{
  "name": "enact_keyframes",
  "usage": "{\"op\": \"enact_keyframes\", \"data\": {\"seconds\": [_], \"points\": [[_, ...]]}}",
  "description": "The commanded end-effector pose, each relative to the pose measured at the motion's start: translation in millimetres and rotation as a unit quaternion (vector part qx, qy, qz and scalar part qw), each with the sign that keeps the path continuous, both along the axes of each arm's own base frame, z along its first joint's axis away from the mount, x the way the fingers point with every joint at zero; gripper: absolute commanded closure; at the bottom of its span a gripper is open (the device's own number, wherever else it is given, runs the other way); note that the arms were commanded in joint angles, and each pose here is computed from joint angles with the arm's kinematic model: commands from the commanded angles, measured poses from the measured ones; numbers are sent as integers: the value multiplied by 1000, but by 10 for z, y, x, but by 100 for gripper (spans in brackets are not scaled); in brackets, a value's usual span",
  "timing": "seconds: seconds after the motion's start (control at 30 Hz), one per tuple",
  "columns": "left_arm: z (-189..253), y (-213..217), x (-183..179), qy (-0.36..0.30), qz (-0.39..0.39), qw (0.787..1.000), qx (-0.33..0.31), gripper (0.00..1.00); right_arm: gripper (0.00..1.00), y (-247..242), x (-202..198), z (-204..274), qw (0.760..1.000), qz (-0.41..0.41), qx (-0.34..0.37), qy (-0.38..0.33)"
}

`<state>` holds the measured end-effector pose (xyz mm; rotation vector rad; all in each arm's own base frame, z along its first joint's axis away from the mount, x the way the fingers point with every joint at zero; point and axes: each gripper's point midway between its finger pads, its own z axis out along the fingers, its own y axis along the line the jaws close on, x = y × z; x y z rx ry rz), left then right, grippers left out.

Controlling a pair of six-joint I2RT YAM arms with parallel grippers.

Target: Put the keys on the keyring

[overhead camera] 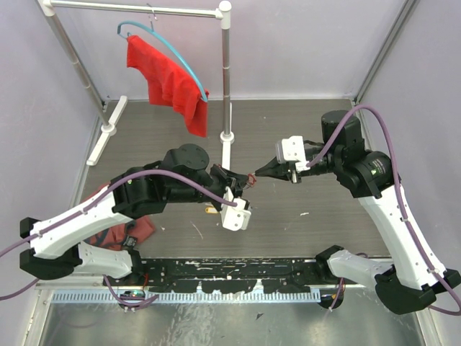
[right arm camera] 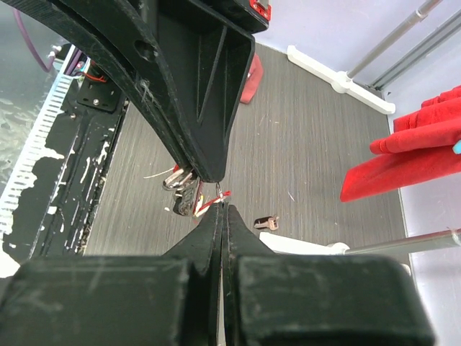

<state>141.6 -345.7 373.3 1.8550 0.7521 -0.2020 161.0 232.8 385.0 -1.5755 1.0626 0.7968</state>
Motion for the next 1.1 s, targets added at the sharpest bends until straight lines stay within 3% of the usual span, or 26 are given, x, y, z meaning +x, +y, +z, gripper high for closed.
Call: {"op": "enact_keyframes", "data": {"seconds": [0.0, 0.73, 1.07], "points": [[157, -28, -13, -8, -9, 1000, -16, 100, 99, 13, -122, 109, 999, 28, 14, -19], [107, -112, 24, -3, -6, 1000, -6, 100, 99, 40, -187, 66, 998, 60, 9, -15], [92, -110, 9, 1, -9, 1000, -2, 100, 99, 18, -146, 146, 999, 36, 18, -34]]}}
